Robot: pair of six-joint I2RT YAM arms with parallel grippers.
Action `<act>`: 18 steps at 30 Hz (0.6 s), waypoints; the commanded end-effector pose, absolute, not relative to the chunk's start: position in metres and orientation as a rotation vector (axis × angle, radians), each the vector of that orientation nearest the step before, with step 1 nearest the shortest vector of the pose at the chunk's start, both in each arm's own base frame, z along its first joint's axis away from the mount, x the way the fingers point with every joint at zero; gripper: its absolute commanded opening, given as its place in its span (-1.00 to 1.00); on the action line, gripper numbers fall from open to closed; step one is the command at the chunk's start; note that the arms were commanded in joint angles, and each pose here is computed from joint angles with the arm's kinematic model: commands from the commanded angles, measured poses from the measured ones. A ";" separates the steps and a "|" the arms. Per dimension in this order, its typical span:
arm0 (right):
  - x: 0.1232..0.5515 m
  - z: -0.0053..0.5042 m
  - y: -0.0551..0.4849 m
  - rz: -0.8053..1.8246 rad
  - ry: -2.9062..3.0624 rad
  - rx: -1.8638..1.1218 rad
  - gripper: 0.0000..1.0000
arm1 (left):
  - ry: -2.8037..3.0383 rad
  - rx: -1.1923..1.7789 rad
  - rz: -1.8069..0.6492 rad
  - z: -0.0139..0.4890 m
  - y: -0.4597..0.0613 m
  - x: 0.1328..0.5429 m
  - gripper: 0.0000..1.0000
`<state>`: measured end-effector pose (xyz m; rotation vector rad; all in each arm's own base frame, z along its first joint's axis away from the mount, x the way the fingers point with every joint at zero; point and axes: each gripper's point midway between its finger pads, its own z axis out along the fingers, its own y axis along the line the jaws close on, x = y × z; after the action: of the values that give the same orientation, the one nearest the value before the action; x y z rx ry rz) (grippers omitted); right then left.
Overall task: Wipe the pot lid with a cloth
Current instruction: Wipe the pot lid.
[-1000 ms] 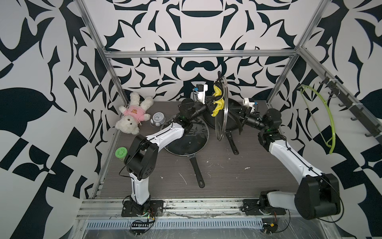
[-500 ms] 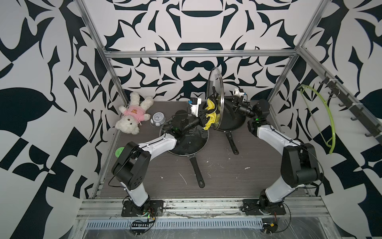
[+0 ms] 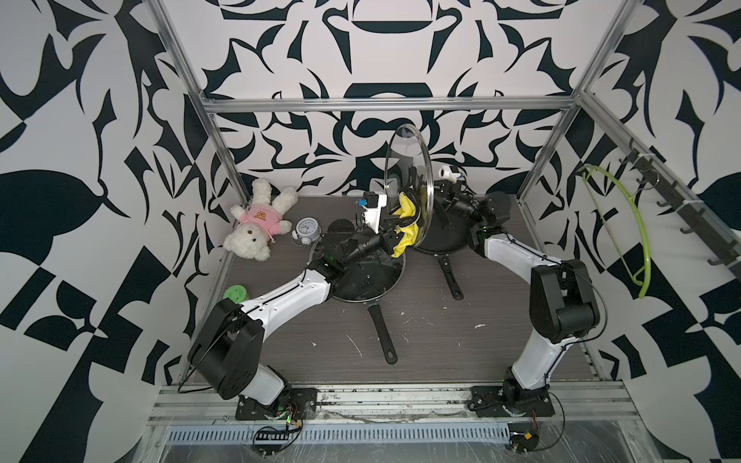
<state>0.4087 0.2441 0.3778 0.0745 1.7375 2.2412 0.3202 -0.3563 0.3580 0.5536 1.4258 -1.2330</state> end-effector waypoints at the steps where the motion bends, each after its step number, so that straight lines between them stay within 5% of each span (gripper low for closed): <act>1: 0.357 0.466 0.256 2.224 1.428 -0.236 -1.00 | 1.264 0.725 -1.335 0.403 -0.380 0.274 -1.00; 8: 0.349 0.461 0.257 2.202 1.447 -0.240 -1.00 | 1.161 0.713 -1.261 0.451 -0.379 0.285 -1.00; 18: 0.338 0.449 0.268 2.219 1.475 -0.254 -1.00 | 1.217 0.601 -1.112 0.475 -0.368 0.362 -1.00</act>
<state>0.3934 0.2569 0.3941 0.0981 1.6682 2.2596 0.3410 -0.3562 0.4984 0.5839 1.1298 -1.1411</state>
